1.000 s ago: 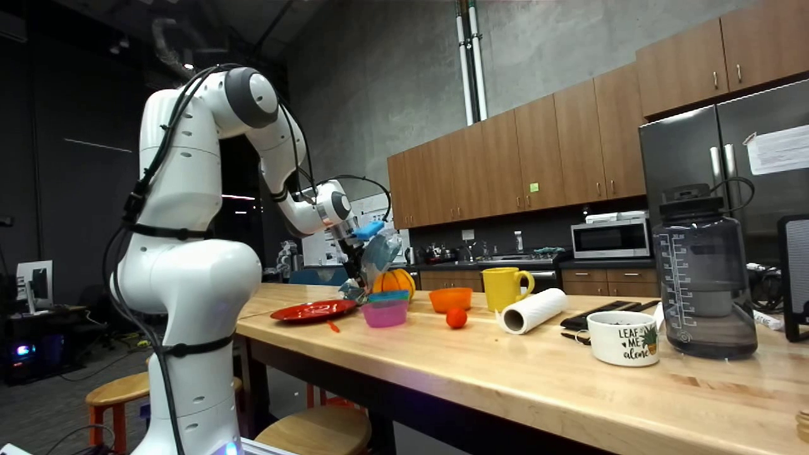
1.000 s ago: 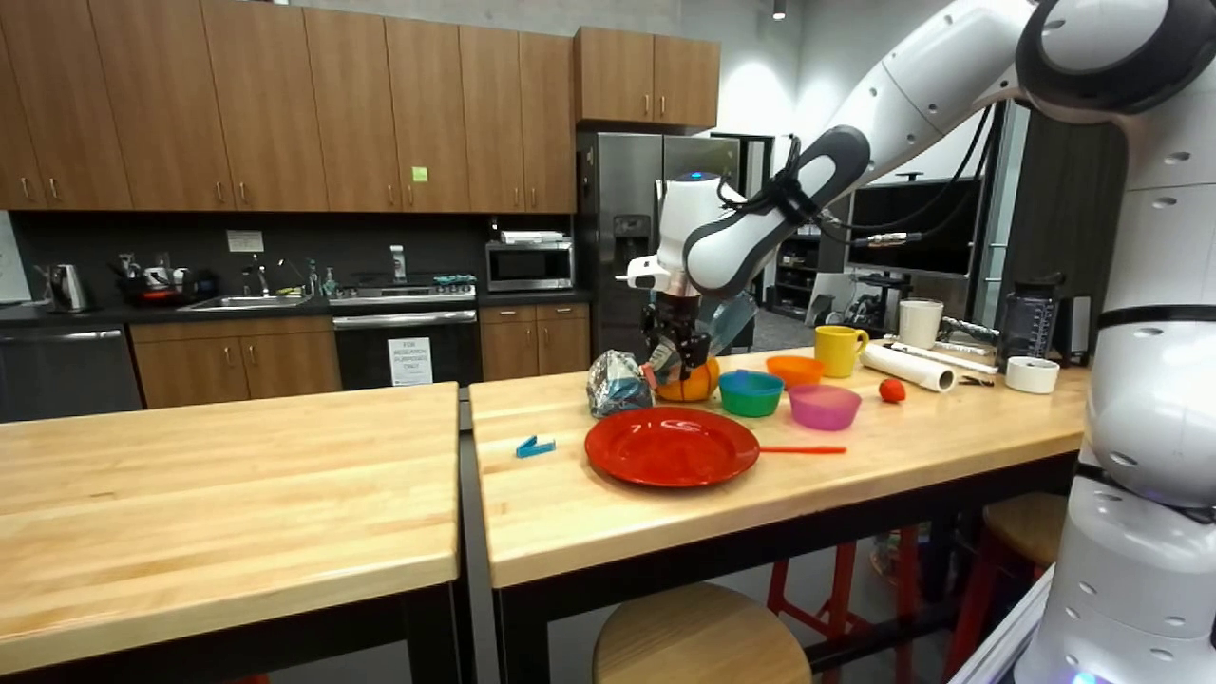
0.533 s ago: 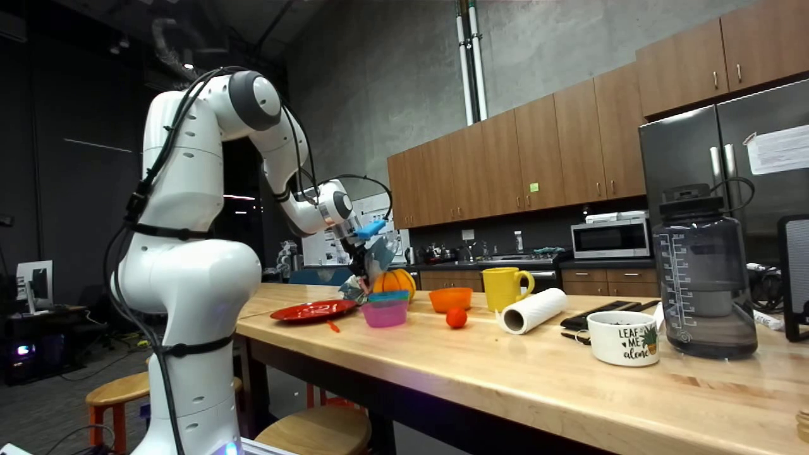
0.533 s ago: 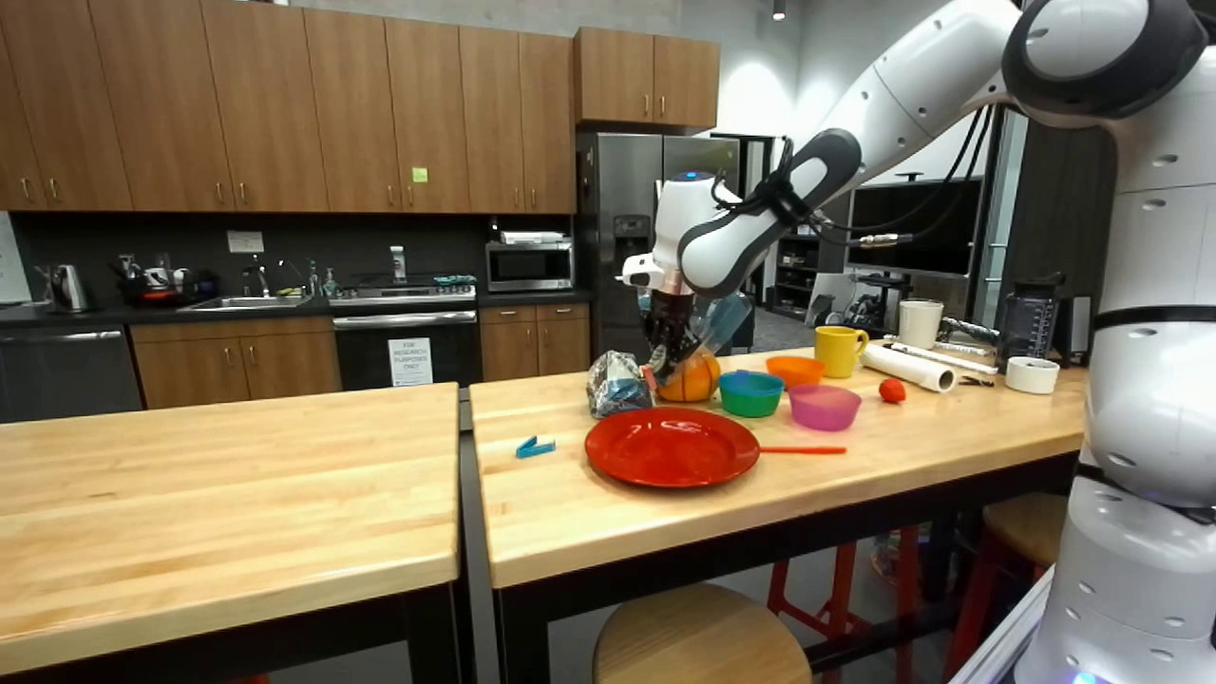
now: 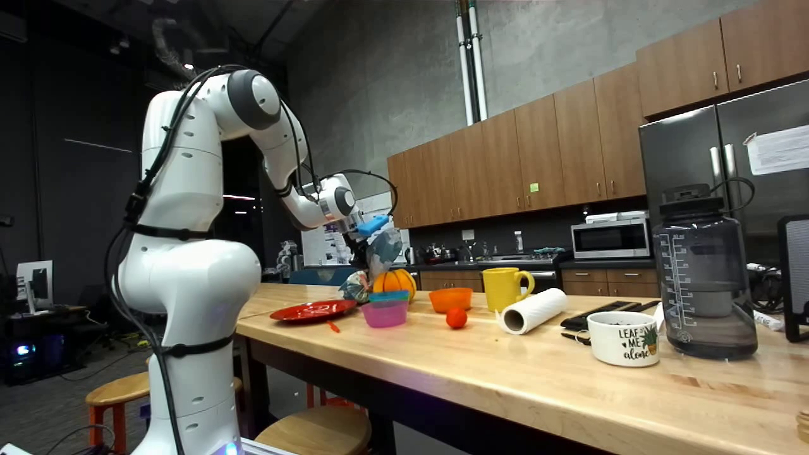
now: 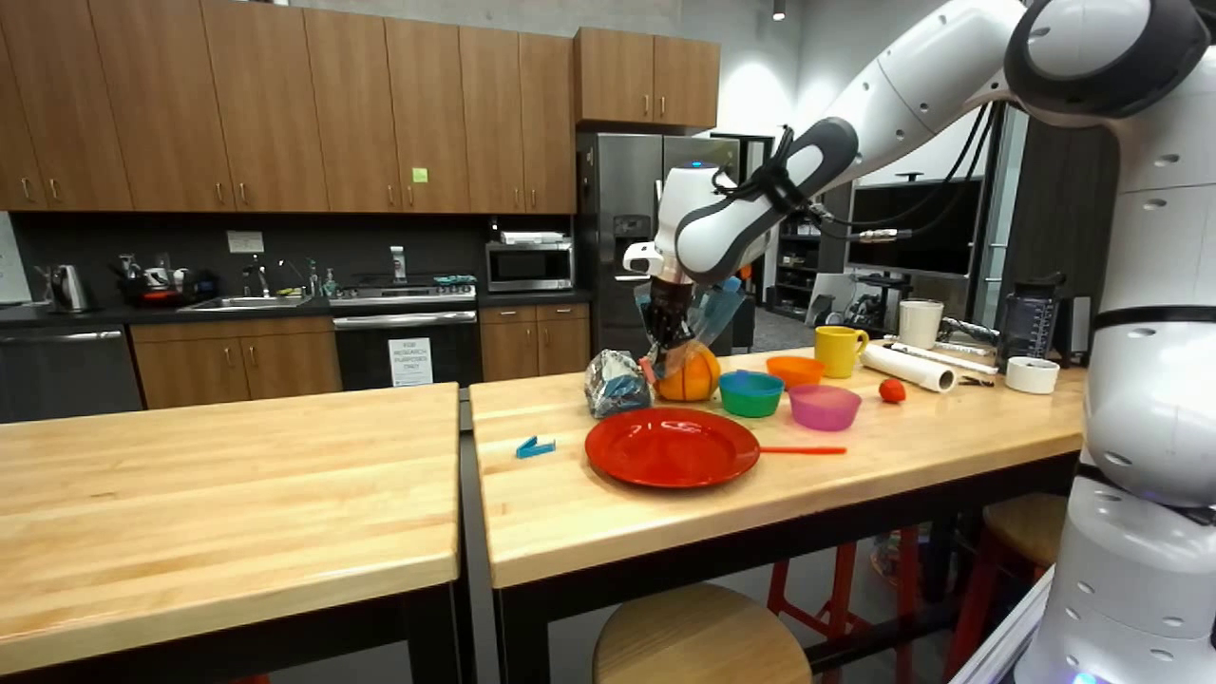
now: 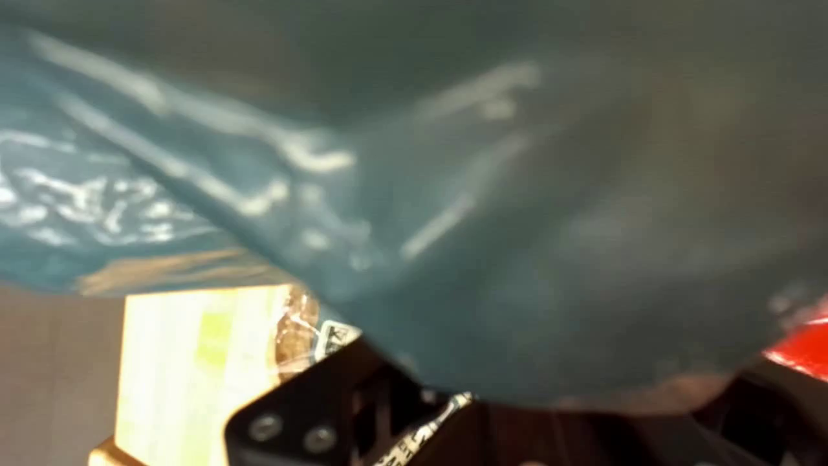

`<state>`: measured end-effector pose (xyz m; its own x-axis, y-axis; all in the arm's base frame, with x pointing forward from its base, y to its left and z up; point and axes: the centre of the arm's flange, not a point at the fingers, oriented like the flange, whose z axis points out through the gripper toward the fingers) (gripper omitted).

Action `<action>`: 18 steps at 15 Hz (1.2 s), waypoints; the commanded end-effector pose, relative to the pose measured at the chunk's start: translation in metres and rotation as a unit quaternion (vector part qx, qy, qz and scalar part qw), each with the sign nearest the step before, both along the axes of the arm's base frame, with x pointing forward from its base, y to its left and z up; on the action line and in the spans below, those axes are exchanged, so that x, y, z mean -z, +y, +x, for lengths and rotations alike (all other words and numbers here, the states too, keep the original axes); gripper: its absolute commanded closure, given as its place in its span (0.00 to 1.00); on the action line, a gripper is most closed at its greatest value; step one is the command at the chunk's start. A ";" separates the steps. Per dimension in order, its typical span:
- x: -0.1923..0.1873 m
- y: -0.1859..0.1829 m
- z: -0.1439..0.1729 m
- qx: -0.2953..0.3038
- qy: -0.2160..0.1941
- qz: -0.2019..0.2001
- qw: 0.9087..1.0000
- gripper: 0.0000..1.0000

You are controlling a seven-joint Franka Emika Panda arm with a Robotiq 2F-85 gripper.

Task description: Shift the plastic to the right

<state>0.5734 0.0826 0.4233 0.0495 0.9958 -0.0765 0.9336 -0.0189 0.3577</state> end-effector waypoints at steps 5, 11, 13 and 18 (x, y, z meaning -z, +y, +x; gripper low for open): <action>-0.074 -0.038 -0.024 0.063 -0.049 0.077 0.994 1.00; -0.127 -0.082 -0.061 0.125 -0.094 0.157 0.975 1.00; -0.141 -0.100 -0.076 0.149 -0.115 0.167 0.968 1.00; -0.160 -0.150 -0.112 0.212 -0.140 0.181 0.950 1.00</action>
<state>0.4935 -0.0433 0.5710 0.3658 0.8788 0.3064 0.7364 -0.4746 0.4821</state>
